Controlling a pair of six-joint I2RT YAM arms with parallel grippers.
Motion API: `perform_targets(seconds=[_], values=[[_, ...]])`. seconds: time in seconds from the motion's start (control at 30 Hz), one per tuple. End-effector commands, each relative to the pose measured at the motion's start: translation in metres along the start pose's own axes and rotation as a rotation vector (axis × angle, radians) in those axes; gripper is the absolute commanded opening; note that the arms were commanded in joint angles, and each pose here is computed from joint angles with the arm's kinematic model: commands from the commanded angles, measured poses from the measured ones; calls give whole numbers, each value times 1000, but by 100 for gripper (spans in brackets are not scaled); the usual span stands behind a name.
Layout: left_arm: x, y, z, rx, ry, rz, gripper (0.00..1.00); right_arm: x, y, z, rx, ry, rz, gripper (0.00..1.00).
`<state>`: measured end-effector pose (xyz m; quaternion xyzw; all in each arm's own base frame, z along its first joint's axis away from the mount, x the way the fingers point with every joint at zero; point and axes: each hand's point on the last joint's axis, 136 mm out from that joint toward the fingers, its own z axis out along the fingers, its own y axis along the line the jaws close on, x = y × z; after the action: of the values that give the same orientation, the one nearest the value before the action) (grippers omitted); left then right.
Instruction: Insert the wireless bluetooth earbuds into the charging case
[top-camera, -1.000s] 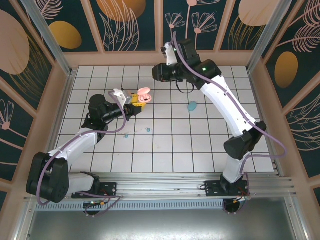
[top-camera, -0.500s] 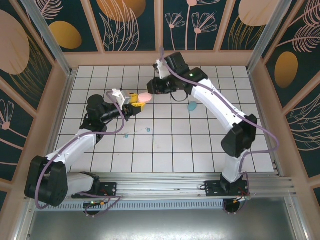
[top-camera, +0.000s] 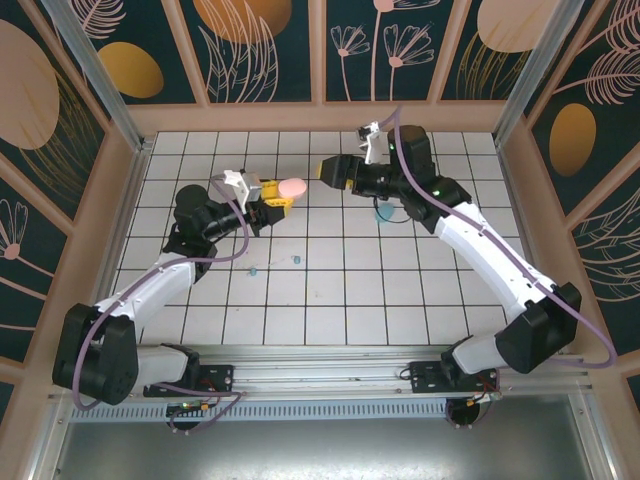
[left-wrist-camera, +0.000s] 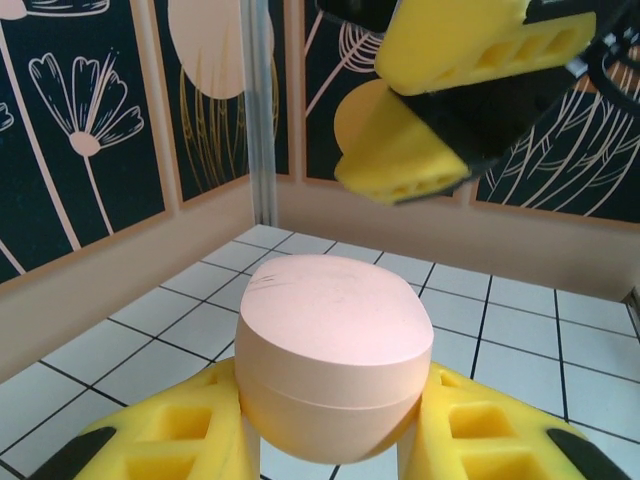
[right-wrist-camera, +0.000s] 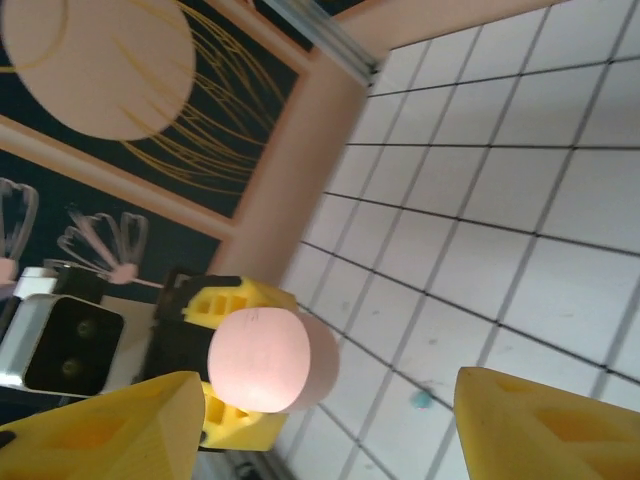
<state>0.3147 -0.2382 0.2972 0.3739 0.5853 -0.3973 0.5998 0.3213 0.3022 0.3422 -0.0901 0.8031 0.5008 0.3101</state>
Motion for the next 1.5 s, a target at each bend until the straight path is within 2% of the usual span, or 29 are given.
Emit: perform_targets(seconds=[0.0, 0.27, 0.4, 0.5, 0.73, 0.87, 0.93, 0.97, 1.03, 1.07, 1.17, 1.23, 1.33, 1.47], values=[[-28, -4, 2, 39, -71, 34, 15, -3, 18, 9, -146, -10, 50, 70], [-37, -9, 2, 73, -96, 14, 15, 5, 22, 30, -196, 57, 75, 71], [-39, -9, 2, 76, -100, 10, 15, 13, 29, 41, -237, 103, 80, 67], [-39, -10, 3, 79, -102, 12, 15, 14, 31, 46, -269, 125, 91, 57], [-34, -4, 5, 56, -91, 12, 16, 13, 44, 51, -373, 168, 109, 27], [-31, 4, 5, 12, -83, 21, 18, 15, 40, 55, -383, 189, 120, 13], [-30, 8, 5, -11, -78, 30, 19, 14, 38, 56, -383, 195, 127, 13], [-30, 9, 5, -19, -77, 35, 18, 14, 37, 57, -385, 202, 130, 18], [-28, 10, 5, -25, -74, 41, 18, 17, 36, 59, -387, 223, 133, 37], [-29, 11, 5, -27, -75, 42, 18, 19, 35, 61, -384, 233, 132, 43], [-28, 10, 5, -24, -83, 47, 18, 22, 29, 64, -366, 252, 132, 57], [-31, 9, 4, -21, -94, 50, 18, 23, 23, 65, -350, 254, 137, 61], [-32, 10, 4, -25, -98, 51, 17, 24, 21, 63, -356, 262, 148, 56], [-29, 13, 6, -33, -91, 47, 17, 25, 28, 60, -394, 276, 141, 32]])
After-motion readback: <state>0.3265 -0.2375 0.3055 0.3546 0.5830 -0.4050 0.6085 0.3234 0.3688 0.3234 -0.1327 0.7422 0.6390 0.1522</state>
